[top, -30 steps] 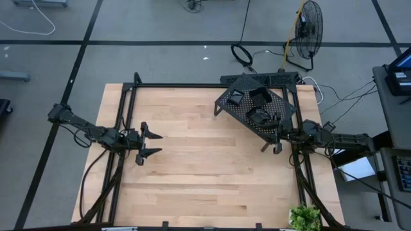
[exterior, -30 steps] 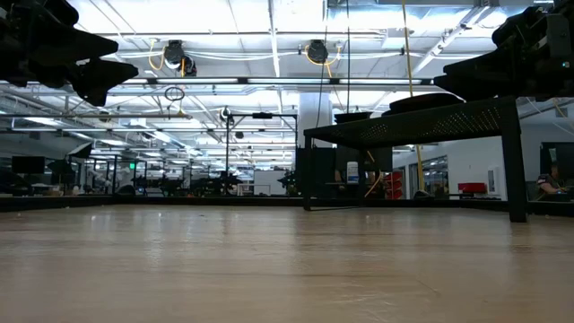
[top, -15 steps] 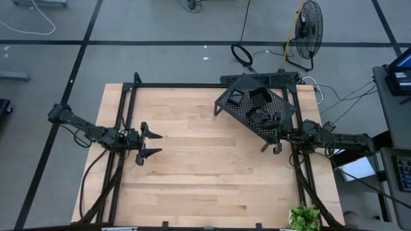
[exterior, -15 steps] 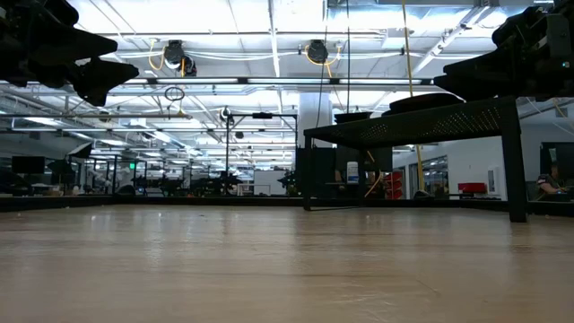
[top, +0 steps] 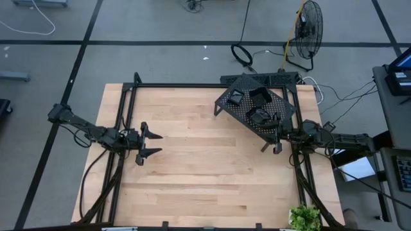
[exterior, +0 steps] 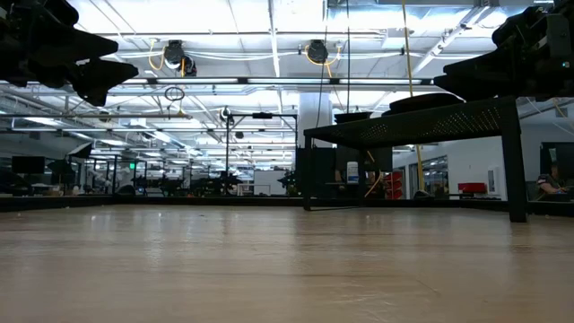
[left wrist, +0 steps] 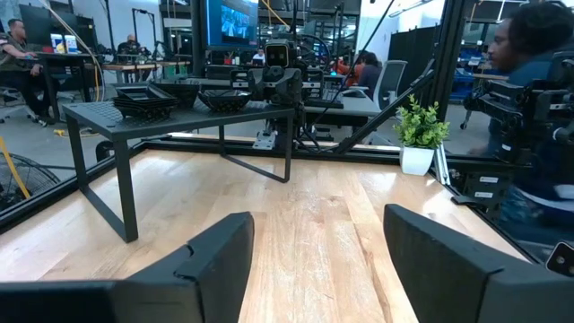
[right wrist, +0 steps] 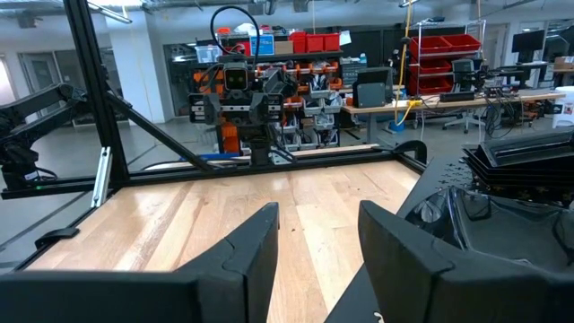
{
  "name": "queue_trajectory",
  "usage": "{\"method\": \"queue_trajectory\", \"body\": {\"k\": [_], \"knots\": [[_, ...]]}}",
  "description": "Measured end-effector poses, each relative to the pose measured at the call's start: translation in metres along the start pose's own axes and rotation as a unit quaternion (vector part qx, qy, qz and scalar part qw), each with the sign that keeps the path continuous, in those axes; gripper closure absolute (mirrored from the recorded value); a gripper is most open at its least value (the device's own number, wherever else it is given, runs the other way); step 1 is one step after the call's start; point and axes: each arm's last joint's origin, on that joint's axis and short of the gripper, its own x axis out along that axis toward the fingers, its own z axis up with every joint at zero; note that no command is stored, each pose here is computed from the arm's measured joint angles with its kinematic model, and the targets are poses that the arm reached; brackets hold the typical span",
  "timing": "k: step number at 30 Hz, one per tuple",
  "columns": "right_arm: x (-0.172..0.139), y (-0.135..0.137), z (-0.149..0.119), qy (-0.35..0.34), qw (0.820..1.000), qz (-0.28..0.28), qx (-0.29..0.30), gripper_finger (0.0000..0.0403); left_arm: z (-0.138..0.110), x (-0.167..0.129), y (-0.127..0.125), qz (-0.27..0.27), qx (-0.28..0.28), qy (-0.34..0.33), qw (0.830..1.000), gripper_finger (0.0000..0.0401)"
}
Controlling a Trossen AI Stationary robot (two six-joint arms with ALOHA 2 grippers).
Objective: Pick & Place Mini shaped plates
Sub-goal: Return to Home Position
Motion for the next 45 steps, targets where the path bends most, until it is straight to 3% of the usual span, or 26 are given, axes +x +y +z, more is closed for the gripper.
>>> {"method": "queue_trajectory", "body": {"k": [7,21,35,45], "knots": [[0.0000,0.0000,0.0000,0.000,1.000,0.000,0.000,0.0257,0.0000,0.0000,0.0000,0.000,0.000,0.000,1.000,0.0133],[0.0000,0.0000,0.0000,0.000,1.000,0.000,0.000,0.0258,0.0000,0.0000,0.0000,0.000,0.000,0.000,1.000,0.0155],[0.0000,0.0000,0.0000,0.000,1.000,0.000,0.000,0.0257,0.0000,0.0000,0.0000,0.000,0.000,0.000,1.000,0.0133],[0.0000,0.0000,0.0000,0.000,1.000,0.000,0.000,0.0257,0.0000,0.0000,0.0000,0.000,0.000,0.000,1.000,0.0147]]}}
